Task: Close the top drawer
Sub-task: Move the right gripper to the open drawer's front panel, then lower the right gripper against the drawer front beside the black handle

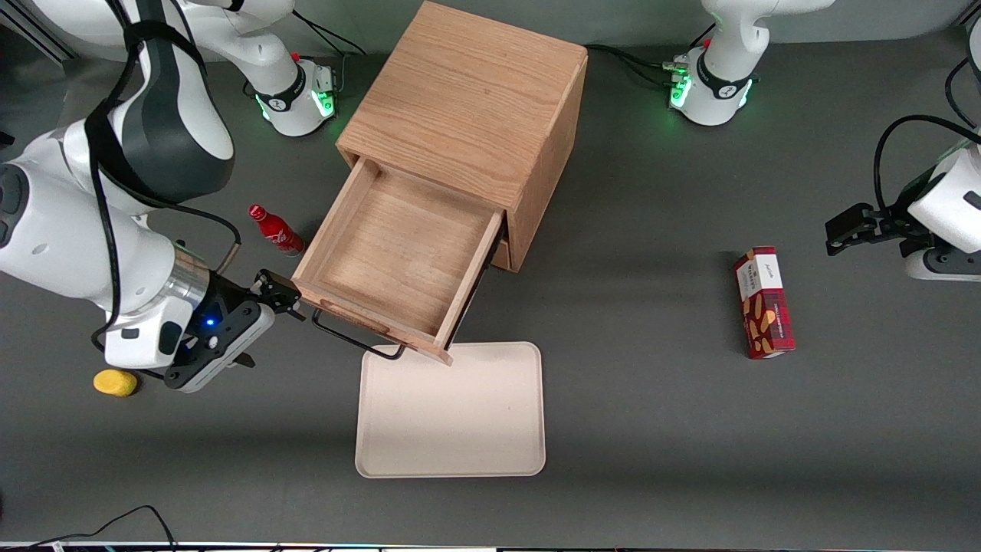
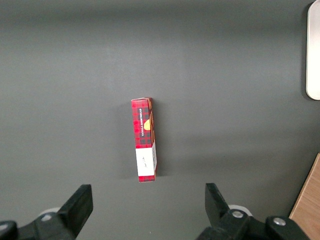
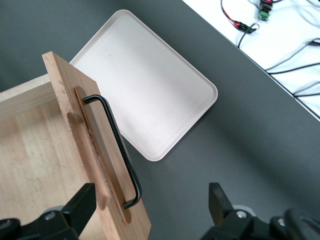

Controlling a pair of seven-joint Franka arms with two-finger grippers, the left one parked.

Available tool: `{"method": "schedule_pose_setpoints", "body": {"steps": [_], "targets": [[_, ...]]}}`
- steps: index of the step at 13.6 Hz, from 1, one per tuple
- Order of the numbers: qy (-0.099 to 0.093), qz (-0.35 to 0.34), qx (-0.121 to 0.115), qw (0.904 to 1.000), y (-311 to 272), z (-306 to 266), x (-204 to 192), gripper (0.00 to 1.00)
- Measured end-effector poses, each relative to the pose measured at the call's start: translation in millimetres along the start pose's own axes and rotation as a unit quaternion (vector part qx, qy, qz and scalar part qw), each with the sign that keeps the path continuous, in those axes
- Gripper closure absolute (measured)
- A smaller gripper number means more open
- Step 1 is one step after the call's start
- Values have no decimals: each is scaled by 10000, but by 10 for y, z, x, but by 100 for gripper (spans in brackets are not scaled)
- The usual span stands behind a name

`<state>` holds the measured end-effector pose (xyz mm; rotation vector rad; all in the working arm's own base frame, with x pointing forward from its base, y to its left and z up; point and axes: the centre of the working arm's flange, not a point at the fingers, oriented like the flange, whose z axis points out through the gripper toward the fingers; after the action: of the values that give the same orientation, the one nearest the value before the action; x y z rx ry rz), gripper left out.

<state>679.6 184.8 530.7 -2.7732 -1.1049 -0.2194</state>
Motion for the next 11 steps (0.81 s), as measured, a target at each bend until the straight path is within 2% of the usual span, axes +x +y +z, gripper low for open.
{"method": "schedule_pose_setpoints", "body": {"steps": [3,5,11], "targets": [[87,-132,408,9990,57,237,17,0],[36,-315,573,9979,137,473,10,0],[1,-951,619,9935,204,738,86,0]]}}
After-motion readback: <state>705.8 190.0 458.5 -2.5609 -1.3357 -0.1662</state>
